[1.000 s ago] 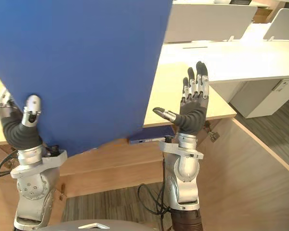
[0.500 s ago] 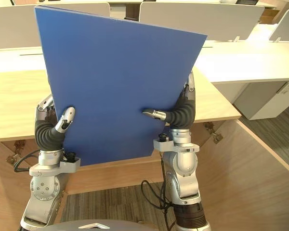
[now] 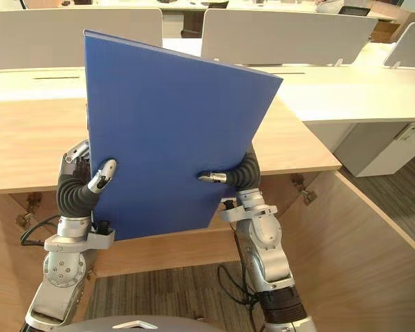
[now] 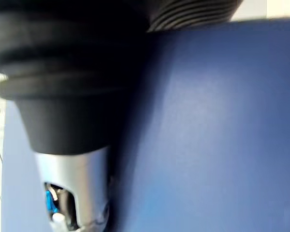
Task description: Walk over to the cabinet, pick up the folder, carry it to the office cabinet, place the folder inside the office cabinet, then close the office cabinet door
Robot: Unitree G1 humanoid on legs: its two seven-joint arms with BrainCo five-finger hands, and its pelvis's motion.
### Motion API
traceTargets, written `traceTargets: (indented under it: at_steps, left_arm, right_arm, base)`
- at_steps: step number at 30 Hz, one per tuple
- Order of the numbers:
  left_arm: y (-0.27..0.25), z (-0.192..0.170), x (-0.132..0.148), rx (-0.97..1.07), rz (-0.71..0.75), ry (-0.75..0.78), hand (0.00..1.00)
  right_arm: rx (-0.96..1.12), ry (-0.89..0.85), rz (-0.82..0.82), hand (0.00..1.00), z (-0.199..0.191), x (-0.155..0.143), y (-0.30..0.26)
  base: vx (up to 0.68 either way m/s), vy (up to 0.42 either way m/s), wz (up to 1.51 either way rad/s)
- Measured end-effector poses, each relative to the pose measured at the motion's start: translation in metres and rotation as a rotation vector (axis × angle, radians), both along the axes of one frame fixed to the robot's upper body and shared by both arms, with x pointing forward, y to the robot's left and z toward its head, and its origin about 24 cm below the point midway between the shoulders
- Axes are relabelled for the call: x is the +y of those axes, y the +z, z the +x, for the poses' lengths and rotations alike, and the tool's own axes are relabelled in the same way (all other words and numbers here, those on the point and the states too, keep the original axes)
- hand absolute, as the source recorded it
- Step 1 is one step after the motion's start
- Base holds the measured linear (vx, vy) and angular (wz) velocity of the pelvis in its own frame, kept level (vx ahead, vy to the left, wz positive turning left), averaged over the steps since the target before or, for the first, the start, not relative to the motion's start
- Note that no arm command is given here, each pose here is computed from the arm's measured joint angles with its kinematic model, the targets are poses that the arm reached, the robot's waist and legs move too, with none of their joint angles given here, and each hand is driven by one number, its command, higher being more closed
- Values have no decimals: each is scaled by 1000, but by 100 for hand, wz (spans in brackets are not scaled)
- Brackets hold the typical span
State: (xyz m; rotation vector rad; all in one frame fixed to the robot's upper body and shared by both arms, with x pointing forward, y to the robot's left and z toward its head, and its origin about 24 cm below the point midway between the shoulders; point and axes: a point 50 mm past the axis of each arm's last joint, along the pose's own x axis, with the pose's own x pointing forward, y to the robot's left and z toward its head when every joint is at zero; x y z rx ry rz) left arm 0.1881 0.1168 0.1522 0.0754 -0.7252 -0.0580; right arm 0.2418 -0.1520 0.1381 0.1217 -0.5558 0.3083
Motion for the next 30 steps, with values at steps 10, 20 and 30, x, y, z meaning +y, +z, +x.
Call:
traceTargets:
  at_steps: [10,20,30]
  left_arm:
    - [3,-1,2,-35,85,-1,100]
    - [1,1,3,-32,99,13,0]
    - [-13,-2,23,33,43,145,0]
  right_arm:
    - [151,93,-116,100,4,4,-26]
    - [125,85,-59,100,4,8,-23]
    - [20,52,7,100,-2,21,-4]
  base:
    - [-19,2,0]
    - [0,0,0]
    - [0,0,0]
